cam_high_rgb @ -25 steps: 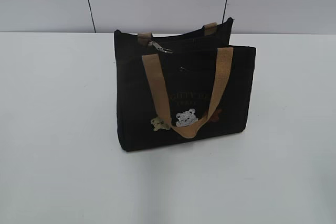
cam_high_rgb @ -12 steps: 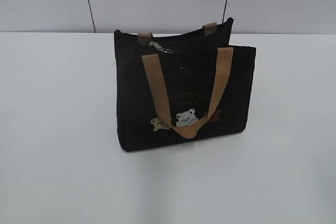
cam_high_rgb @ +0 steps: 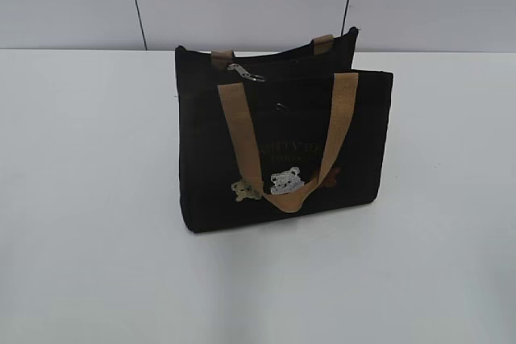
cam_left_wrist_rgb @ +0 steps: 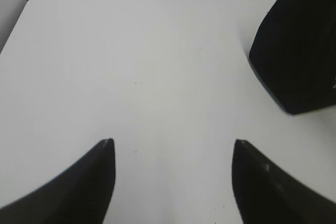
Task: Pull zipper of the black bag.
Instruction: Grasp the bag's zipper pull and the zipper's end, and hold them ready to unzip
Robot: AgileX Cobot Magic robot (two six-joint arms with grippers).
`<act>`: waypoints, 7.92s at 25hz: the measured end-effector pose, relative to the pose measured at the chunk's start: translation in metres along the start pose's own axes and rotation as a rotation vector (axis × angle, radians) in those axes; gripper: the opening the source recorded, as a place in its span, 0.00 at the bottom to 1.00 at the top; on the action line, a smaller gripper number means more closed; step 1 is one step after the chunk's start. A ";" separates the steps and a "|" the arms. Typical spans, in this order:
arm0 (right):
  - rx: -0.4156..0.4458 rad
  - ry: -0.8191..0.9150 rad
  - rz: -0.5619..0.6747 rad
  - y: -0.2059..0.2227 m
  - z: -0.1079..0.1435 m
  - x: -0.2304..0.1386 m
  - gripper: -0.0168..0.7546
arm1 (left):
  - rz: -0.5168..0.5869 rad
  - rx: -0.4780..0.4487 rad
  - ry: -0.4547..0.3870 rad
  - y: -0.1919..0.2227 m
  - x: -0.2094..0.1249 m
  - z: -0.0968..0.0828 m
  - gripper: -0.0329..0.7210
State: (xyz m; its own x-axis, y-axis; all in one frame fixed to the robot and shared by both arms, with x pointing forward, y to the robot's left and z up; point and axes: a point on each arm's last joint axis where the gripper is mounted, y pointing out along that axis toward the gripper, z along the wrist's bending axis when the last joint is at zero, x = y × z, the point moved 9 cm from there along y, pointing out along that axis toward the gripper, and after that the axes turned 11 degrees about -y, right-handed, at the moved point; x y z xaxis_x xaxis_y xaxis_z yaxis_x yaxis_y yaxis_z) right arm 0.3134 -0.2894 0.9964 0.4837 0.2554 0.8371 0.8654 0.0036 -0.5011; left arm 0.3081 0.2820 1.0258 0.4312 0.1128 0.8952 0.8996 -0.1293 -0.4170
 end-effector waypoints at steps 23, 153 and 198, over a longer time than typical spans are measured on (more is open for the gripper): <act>0.000 0.000 0.000 0.000 0.000 0.000 0.69 | -0.352 -0.092 -0.070 0.093 0.129 -0.014 0.75; 0.265 -0.322 0.194 0.076 -0.015 0.107 0.69 | 0.060 -1.149 0.292 0.365 0.046 -0.148 0.09; 0.670 -1.060 -0.151 0.231 0.205 0.189 0.62 | 0.075 -1.171 0.315 0.362 0.042 -0.149 0.09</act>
State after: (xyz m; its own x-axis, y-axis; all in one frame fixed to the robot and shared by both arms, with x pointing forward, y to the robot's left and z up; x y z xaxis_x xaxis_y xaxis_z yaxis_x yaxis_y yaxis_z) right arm 0.5777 -0.0424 0.9945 -0.2247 0.8562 0.4652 0.5168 0.5094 -0.6880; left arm 0.6414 0.0930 0.9358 0.2978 -0.1563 0.9418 0.1960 -0.9555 -0.2205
